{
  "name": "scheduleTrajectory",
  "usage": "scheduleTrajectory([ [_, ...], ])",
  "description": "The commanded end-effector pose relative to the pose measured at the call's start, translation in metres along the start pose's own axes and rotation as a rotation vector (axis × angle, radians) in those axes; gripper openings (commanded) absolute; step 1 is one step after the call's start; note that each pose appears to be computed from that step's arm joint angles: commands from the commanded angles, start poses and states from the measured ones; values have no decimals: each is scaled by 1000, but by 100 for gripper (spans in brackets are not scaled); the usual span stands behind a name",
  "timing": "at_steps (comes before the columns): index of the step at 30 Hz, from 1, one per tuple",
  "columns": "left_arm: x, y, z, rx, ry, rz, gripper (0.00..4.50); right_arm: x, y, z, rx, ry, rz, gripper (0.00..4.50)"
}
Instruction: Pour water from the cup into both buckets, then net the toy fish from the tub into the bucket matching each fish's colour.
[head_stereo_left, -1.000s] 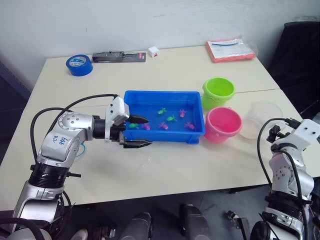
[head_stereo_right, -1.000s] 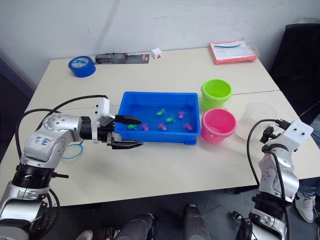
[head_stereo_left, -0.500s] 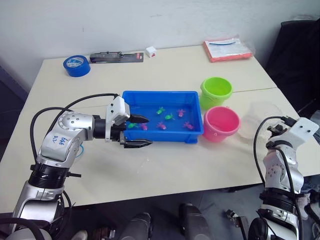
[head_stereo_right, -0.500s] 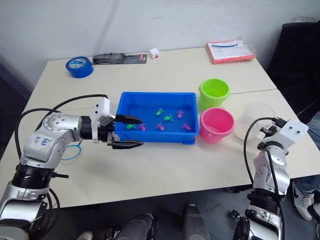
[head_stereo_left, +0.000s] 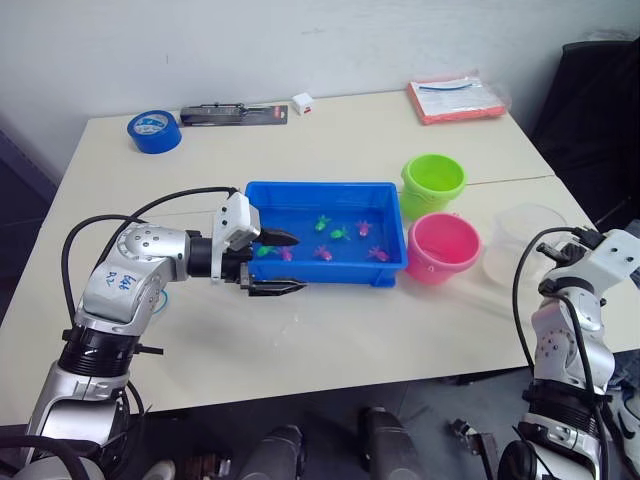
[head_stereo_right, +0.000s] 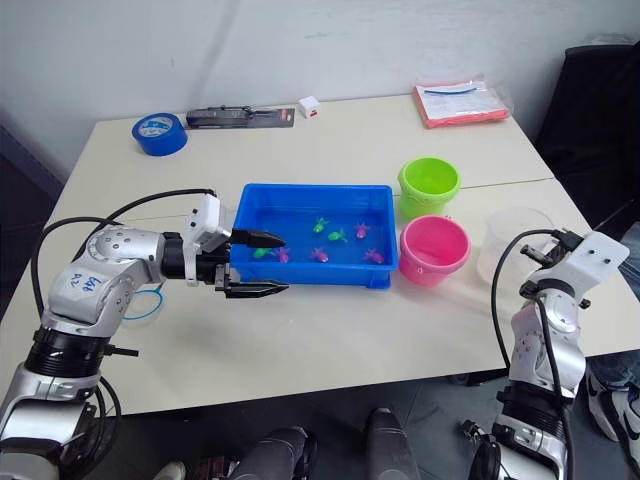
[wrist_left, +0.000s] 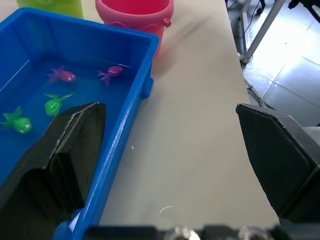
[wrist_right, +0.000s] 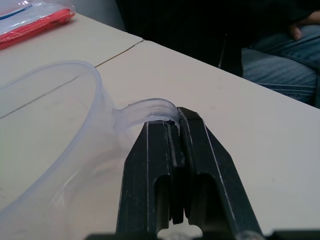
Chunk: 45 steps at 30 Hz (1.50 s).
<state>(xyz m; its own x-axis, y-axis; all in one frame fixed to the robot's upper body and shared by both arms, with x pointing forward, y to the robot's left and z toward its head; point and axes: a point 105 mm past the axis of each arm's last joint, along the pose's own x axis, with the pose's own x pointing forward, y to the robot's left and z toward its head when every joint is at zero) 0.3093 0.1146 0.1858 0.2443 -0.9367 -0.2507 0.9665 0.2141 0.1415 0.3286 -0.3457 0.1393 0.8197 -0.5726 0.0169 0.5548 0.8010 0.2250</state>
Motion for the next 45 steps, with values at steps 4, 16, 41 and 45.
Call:
scheduleTrajectory([
  [4, -7, 8, 19, 39, -84, 10, 450, -6, 9, 56, -44, -133, 116, 66],
  [16, -8, 5, 22, 48, -153, -12, 450, -17, 41, 109, -434, -225, 388, 66],
  [41, -24, -13, 1, -20, -163, 93, 450, -34, 101, 117, -1002, -414, 605, 66],
  [45, -27, -16, -3, -36, -176, 129, 450, -36, 105, 118, -1048, -439, 615, 66],
])
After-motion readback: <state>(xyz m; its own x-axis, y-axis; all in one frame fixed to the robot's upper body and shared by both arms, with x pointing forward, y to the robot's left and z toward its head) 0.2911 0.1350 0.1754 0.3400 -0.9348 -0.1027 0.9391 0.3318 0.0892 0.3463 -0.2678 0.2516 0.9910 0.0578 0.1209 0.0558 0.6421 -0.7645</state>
